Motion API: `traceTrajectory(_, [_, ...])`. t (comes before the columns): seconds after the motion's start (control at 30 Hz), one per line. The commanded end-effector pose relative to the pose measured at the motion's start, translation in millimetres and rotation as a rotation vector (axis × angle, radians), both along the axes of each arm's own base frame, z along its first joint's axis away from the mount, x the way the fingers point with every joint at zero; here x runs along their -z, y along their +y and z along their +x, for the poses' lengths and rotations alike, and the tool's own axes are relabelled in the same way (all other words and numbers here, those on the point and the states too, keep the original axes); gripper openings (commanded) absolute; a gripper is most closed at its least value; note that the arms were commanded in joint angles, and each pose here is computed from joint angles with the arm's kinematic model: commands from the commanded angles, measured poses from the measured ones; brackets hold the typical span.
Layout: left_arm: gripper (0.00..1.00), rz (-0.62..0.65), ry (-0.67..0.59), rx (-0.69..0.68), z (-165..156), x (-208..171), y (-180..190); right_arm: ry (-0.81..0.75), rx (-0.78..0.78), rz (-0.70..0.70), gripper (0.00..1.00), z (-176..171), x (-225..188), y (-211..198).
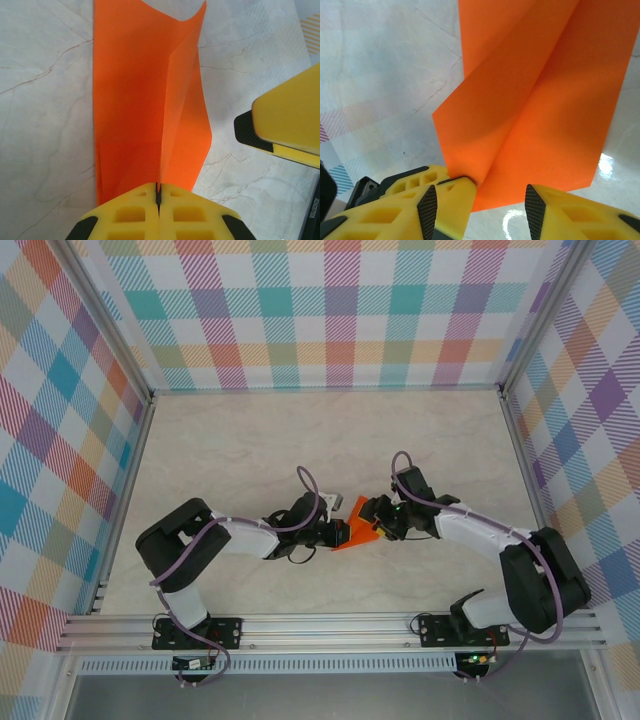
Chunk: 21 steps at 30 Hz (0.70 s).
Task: Fold a paper plane with a square sheet of paper (pick it up from the middle)
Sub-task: Fourth fold the wing at the center of the table.
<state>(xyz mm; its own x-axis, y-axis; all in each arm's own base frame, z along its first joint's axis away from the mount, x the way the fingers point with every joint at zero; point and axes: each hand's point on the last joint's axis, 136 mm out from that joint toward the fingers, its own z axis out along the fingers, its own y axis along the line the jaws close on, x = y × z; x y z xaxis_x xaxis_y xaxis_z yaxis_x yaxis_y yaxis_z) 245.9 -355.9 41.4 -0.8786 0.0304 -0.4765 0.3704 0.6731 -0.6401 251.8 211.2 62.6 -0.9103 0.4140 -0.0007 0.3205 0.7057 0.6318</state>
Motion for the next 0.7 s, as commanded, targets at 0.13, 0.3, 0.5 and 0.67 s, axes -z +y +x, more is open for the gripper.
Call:
traceTrajectory(0.13, [0.05,-0.054,-0.007,-0.05,6,-9,5,0.002,-0.028,0.011,0.46,10,7,9])
traceTrajectory(0.3, [0.06,-0.061,0.005,-0.055,7,-9,5,0.008,-0.032,0.012,0.45,16,13,13])
traceTrajectory(0.5, [0.06,-0.068,0.017,-0.063,8,-8,6,0.021,-0.039,0.004,0.44,22,19,17])
traceTrajectory(0.67, [0.13,-0.077,0.021,-0.072,10,-13,7,0.047,-0.036,-0.02,0.43,22,28,15])
